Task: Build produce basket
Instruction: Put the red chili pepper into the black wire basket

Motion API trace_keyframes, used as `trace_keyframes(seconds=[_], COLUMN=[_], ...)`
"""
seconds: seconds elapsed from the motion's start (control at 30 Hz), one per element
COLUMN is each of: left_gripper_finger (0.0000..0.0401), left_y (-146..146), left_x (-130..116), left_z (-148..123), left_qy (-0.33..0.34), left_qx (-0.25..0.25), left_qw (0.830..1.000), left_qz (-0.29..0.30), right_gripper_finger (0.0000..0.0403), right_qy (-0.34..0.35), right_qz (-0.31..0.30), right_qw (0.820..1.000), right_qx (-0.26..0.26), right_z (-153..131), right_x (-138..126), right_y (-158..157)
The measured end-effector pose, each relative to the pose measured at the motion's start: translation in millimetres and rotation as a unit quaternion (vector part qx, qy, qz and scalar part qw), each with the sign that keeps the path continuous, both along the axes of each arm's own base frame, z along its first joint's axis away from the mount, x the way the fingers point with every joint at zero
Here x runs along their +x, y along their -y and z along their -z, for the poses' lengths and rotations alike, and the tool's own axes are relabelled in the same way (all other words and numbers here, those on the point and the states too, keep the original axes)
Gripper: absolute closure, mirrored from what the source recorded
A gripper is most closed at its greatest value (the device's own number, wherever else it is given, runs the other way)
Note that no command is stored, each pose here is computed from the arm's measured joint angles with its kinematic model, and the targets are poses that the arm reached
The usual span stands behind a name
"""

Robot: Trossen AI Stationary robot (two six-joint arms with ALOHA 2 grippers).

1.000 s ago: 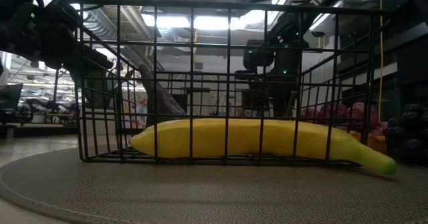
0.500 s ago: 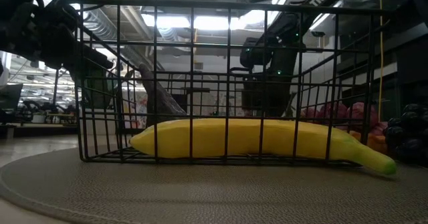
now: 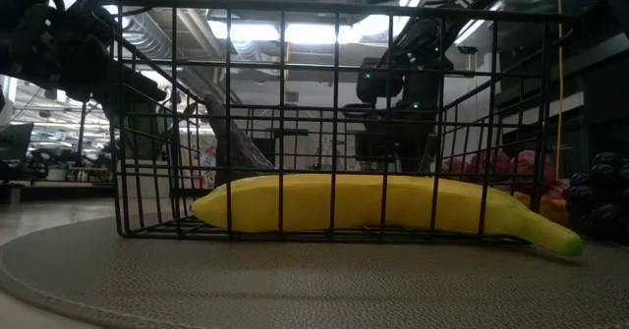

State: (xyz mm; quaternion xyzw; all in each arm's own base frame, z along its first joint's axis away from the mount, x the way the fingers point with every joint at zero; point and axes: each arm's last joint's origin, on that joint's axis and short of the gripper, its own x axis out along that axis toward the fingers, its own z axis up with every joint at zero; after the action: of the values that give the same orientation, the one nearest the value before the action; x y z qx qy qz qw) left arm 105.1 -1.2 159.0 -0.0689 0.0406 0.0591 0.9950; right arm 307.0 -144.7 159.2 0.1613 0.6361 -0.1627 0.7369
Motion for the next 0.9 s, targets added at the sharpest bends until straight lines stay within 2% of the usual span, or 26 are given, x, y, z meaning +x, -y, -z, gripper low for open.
trace_keyframes(seconds=[0.3, 0.47, 0.67, 0.9], left_gripper_finger=[0.028, 0.028, 0.028, 0.028], left_y=[0, 0, 0, 0], left_x=[0, 0, 0, 0], left_z=[0, 0, 0, 0], left_qy=[0.0, 0.0, 0.0, 0.0], left_qx=[0.0, 0.0, 0.0, 0.0], left_qw=[1.0, 1.0, 1.0, 1.0], left_qz=[0.0, 0.0, 0.0, 0.0], right_gripper_finger=[0.0272, 0.0272, 0.0272, 0.0239], right_qy=[-0.032, -0.016, -0.017, -0.022], right_qz=[0.076, 0.029, 0.011, 0.033], right_qw=[0.996, 0.999, 1.0, 0.999], right_qx=[0.024, 0.012, 0.007, 0.011], right_z=[-15, -23, -23, -21], right_x=[-8, -4, -3, -4], right_y=[-4, -2, -4, -5])
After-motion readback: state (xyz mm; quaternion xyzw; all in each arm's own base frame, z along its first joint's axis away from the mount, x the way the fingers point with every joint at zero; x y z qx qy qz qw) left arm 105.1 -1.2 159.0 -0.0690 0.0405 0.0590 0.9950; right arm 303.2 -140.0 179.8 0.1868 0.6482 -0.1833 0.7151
